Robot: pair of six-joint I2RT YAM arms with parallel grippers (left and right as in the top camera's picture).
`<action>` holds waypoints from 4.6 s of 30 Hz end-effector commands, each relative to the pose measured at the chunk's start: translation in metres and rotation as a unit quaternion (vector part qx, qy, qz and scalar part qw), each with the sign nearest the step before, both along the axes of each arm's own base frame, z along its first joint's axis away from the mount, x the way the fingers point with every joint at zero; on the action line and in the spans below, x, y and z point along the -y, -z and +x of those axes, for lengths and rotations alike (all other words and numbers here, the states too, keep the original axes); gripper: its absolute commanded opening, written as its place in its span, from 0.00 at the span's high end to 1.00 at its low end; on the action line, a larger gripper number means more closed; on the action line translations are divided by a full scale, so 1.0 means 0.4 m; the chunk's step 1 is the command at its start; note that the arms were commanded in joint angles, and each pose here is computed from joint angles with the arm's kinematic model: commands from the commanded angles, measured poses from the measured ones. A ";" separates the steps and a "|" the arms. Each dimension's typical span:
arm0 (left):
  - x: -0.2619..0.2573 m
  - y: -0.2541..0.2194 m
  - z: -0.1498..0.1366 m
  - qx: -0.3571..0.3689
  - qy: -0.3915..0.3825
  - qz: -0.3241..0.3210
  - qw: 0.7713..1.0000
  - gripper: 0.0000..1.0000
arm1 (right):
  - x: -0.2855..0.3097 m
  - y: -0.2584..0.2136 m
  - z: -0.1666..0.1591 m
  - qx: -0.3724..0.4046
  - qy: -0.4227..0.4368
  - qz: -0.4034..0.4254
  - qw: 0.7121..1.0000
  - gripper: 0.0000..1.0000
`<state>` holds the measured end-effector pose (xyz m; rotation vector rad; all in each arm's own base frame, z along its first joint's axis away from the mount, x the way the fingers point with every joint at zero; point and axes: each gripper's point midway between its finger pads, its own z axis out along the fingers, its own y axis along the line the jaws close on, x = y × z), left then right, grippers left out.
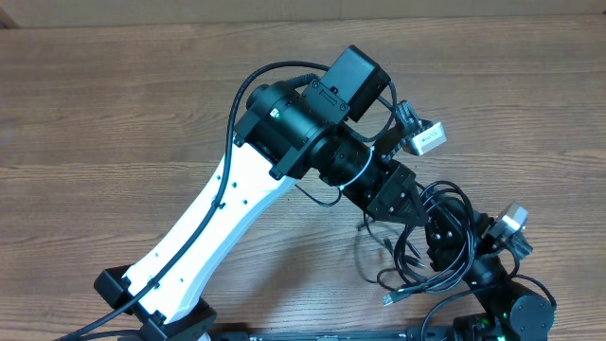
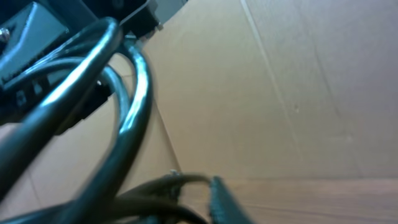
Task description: Untangle cables
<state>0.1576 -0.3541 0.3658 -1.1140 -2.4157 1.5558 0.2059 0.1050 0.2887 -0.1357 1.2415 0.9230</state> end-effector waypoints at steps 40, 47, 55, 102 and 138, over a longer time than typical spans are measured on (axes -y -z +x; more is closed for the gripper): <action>-0.115 -0.117 0.121 -0.021 -0.063 -0.097 0.993 0.96 | 0.155 0.303 0.108 -0.261 0.204 -0.031 0.943 0.96; -0.150 -0.117 0.170 -0.017 -0.095 -0.097 0.991 0.96 | 0.156 0.311 0.107 -0.267 0.205 -0.033 0.941 0.96; -0.203 -0.109 0.240 -0.003 -0.144 -0.090 0.986 0.96 | 0.156 0.314 0.107 -0.269 0.205 -0.034 0.940 0.96; -0.194 0.008 0.251 0.092 -0.156 0.039 0.983 0.96 | 0.040 0.209 0.074 -0.186 0.066 -0.035 0.980 0.10; -0.061 0.005 -0.059 0.041 0.040 0.024 0.998 0.96 | 0.073 0.240 0.089 -0.214 0.107 -0.031 0.971 0.09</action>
